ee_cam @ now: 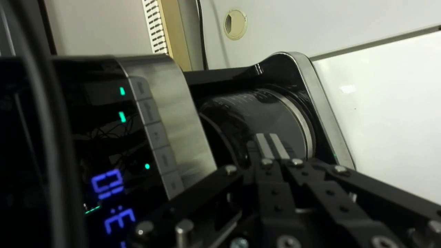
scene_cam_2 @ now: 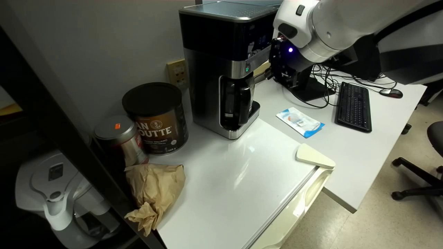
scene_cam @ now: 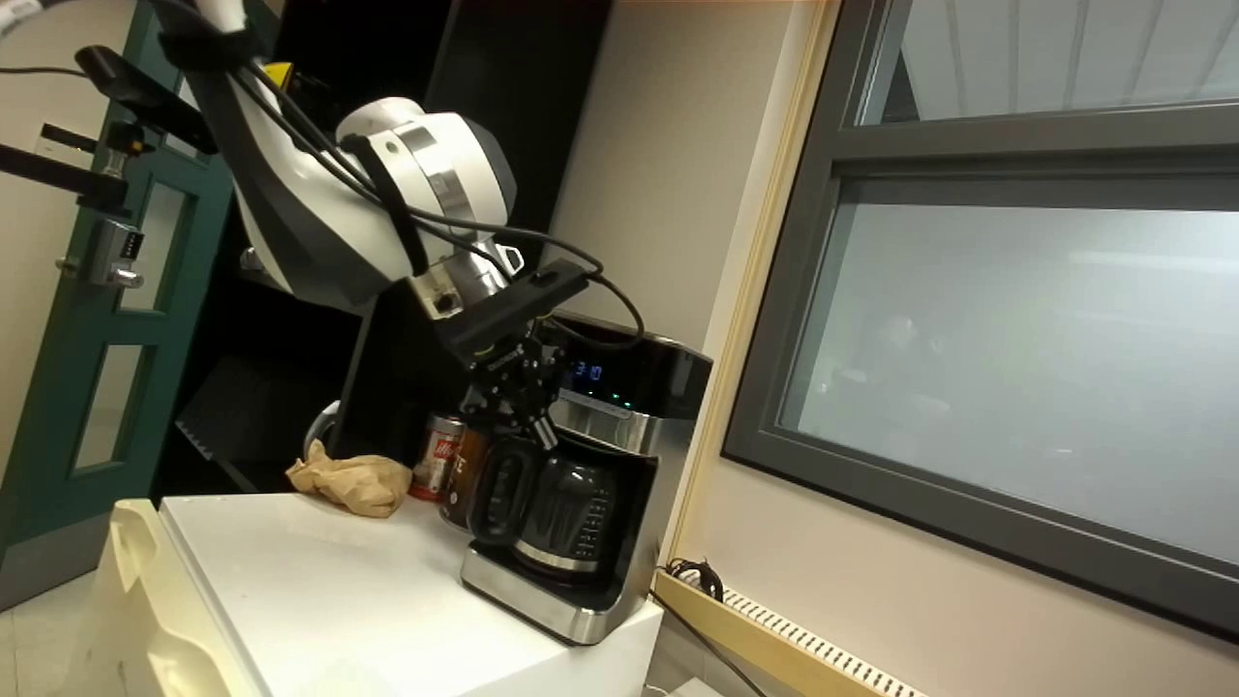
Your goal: Press some buttons on the coffee maker
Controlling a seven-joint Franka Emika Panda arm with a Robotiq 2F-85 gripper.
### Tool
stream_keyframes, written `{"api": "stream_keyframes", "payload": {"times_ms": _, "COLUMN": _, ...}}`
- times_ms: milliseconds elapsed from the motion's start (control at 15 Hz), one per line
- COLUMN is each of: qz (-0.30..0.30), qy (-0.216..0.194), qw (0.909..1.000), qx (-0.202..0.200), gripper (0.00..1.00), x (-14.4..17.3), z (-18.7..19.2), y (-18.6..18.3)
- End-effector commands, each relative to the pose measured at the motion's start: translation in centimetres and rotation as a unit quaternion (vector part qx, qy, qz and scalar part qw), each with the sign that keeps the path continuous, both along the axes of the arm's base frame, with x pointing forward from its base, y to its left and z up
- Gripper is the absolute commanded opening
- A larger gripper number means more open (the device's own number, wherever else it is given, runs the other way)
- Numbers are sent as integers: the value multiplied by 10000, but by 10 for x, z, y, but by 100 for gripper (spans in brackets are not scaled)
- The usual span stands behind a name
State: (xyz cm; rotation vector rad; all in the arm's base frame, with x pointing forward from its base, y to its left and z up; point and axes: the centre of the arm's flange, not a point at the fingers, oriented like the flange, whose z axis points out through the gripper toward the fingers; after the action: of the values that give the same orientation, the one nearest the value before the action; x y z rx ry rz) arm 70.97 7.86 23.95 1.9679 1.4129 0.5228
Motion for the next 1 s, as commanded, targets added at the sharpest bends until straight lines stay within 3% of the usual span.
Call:
{"api": "stream_keyframes", "payload": {"times_ms": 0, "qz": 179, "qy": -132, "qw": 9997, "qx": -84, "gripper": 0, "x": -26, "z": 1, "y": 22}}
{"api": "stream_keyframes", "payload": {"times_ms": 600, "qz": 546, "qy": -385, "qw": 9976, "qx": -177, "gripper": 0, "x": -48, "z": -2, "y": 64}}
{"api": "stream_keyframes", "payload": {"times_ms": 933, "qz": 581, "qy": -583, "qw": 9964, "qx": -218, "gripper": 0, "x": -50, "z": 1, "y": 67}}
